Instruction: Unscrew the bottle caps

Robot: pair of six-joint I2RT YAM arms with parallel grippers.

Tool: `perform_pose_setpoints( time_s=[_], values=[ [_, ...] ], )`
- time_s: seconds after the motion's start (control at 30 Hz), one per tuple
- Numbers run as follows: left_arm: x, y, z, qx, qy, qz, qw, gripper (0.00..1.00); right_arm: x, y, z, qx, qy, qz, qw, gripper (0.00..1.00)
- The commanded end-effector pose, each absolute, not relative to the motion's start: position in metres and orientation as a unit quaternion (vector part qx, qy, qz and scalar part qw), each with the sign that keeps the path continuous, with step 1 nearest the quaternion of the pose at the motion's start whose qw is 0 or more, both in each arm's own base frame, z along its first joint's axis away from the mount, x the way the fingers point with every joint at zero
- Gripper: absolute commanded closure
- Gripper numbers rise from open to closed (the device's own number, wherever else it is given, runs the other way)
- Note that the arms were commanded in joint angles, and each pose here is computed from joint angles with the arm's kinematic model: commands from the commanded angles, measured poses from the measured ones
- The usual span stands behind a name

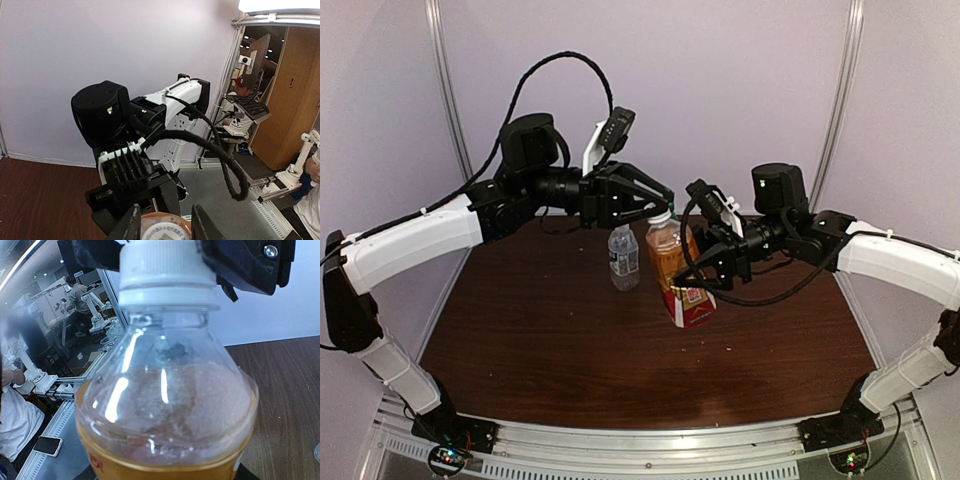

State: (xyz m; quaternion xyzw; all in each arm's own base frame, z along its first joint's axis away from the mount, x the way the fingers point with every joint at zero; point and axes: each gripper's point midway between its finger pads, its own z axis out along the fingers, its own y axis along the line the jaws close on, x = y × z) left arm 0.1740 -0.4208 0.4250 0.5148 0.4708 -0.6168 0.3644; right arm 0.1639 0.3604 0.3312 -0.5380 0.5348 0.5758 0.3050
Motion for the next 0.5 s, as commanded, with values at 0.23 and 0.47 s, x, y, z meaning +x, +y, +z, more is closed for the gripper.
perform_pose_setpoints(
  time_s=[0.23, 0.47],
  values=[
    [0.172, -0.420, 0.427, 0.516, 0.461, -0.623, 0.366, 0.71, 0.172, 0.363, 0.344, -0.536, 0.529, 0.569, 0.330, 0.44],
    [0.188, -0.420, 0.418, 0.484, 0.509, -0.598, 0.385, 0.89, 0.194, 0.363, 0.341, -0.514, 0.574, 0.523, 0.366, 0.45]
  ],
)
